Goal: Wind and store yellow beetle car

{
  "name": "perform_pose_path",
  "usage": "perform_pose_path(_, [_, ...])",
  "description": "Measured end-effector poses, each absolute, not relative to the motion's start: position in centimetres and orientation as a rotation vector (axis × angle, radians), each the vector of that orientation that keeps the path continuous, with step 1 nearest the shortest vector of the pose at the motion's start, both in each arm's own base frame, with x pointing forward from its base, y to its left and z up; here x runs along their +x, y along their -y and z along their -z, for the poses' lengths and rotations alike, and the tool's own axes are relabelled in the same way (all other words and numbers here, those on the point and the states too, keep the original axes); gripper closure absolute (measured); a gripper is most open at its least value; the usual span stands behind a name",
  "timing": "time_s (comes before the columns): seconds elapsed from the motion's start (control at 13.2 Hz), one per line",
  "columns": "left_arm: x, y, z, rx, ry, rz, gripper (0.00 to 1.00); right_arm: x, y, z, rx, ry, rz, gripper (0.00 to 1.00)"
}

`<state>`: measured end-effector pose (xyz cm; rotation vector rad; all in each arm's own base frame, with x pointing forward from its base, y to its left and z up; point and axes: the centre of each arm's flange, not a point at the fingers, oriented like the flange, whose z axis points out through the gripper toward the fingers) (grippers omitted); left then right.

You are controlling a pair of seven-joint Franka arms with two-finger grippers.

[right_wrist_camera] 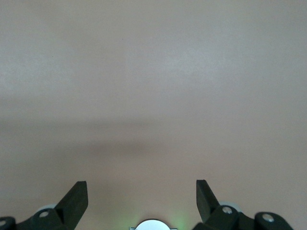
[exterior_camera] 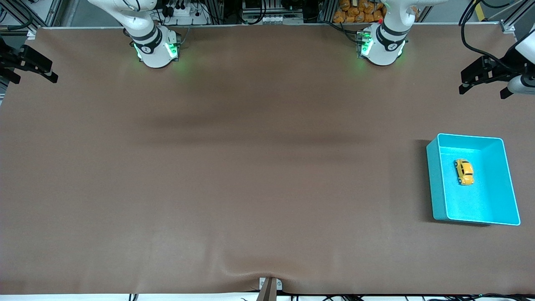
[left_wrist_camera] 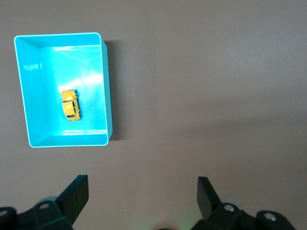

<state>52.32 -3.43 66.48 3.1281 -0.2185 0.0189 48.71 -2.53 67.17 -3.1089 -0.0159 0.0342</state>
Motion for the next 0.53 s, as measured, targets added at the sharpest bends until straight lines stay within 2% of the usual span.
perform_pose_path(0.53, [52.32, 3.49, -66.49, 3.128, 0.220, -0.020, 0.00, 49.33, 2.67, -67.31, -3.115, 0.028, 0.032, 0.00])
